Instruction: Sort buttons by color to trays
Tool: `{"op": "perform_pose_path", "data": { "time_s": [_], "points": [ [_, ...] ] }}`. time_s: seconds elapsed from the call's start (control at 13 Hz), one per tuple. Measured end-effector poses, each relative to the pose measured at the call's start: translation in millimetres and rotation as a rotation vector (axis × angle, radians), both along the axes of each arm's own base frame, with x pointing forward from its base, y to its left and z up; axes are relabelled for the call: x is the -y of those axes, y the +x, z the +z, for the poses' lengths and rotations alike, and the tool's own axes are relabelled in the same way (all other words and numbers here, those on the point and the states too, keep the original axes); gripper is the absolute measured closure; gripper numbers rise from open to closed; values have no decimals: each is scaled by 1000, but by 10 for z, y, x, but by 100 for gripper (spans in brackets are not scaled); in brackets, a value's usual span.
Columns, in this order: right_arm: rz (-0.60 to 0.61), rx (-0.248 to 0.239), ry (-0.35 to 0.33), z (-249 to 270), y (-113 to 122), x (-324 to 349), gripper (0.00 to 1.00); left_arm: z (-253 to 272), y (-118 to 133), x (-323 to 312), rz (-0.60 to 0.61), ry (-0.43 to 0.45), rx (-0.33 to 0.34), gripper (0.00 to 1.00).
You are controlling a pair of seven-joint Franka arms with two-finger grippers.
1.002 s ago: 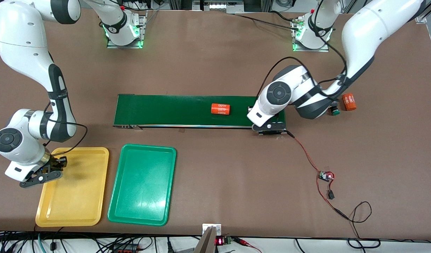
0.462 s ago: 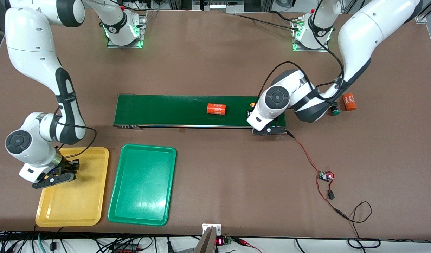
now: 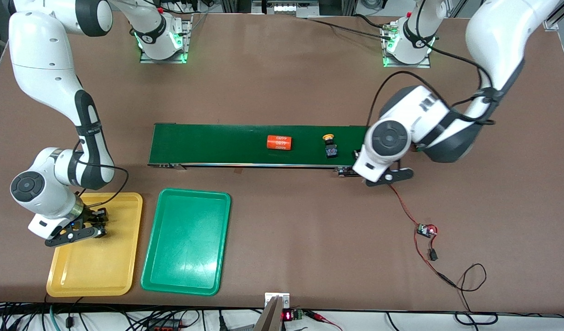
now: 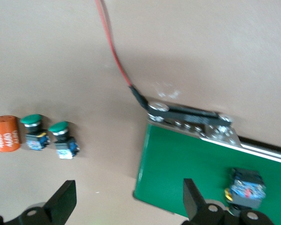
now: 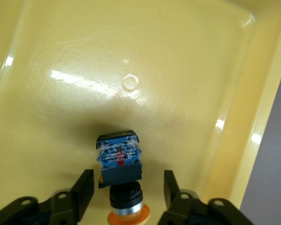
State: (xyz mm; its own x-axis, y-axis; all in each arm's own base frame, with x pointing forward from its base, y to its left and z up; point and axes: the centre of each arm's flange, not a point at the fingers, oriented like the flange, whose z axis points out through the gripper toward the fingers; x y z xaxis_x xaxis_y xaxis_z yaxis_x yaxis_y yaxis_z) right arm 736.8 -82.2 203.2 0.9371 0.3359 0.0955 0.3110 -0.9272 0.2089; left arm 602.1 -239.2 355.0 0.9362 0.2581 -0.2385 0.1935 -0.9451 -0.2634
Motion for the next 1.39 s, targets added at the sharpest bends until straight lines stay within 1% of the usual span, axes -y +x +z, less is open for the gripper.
{"op": "perform_pose_path", "data": {
  "time_s": [0.15,0.23,0.31,0.39,0.54,0.69,0.77,0.92,1.08,1.16,1.23,1.31,1.39],
  "points": [
    [2,1,0,4,4,-13,6,1,177,-495,-39,-31,-29,0],
    [5,2,0,11,7,-35,6,-16,269,-834,-66,-57,-47,0],
    [10,2,2,31,13,-81,1,-37,344,-1197,-87,-82,-65,0],
    [17,-5,5,68,15,-153,1,-67,385,-1542,-102,-104,-87,0],
    [11,-51,16,207,-10,-341,0,-179,357,-2071,-99,-124,-143,0],
    [-29,-108,31,439,-68,-541,0,-406,220,-2421,-67,-127,-205,0],
    [-40,-128,37,572,-102,-640,0,-561,110,-2589,-48,-129,-241,0],
    [-45,-142,55,790,-202,-820,0,-865,-160,-2910,-10,-135,-316,0],
    [-62,-156,75,969,-359,-1040,0,-1110,-405,-3169,25,-152,-373,0],
    [-71,-165,88,1062,-446,-1176,0,-1216,-496,-3260,39,-166,-382,0],
    [-85,-175,104,1177,-540,-1318,0,-1316,-567,-3330,46,-176,-377,0],
    [-99,-192,118,1300,-641,-1458,0,-1421,-626,-3392,37,-168,-358,0],
    [-116,-212,131,1442,-748,-1607,0,-1532,-681,-3440,15,-159,-326,0]
  ]
}}
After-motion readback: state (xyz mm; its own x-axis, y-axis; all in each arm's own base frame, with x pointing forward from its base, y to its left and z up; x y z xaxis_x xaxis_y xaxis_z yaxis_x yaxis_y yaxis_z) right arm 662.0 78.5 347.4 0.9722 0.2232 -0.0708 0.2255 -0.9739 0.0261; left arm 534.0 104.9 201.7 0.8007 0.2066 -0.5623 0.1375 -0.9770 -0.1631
